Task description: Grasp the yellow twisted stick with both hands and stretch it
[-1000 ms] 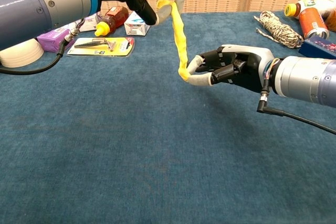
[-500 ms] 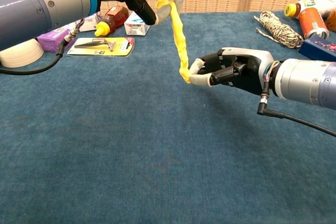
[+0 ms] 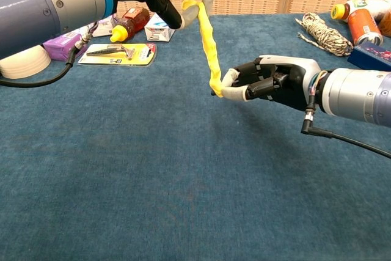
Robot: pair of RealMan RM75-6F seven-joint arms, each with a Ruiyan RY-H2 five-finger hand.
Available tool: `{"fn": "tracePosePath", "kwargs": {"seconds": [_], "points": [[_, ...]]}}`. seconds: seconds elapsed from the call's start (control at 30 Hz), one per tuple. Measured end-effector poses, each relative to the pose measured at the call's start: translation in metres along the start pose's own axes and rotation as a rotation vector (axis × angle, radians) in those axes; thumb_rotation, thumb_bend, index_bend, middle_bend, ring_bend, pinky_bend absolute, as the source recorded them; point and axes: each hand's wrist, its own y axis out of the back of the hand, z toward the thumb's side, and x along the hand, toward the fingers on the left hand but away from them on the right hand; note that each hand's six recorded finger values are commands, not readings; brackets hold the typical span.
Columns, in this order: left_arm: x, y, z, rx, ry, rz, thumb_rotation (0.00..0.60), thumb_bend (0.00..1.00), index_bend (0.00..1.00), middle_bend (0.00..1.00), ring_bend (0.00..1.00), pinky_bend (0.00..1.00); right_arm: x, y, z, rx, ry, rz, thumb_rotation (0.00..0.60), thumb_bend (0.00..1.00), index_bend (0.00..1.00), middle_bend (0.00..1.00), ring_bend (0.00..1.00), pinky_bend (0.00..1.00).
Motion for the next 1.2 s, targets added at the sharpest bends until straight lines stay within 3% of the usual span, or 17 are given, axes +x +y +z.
{"fn": "tracePosePath", "kwargs": {"seconds": [1.2], "points": [[-0.003,0.034,-0.032,-0.009,0.071,0.07,0.6,0.56,0.72,0.17,0.08,0.0,0.008,-0.008,-0.008,0.04,-0.037,0.055,0.6,0.68,0.69,0.36,0.15,0.0]]}}
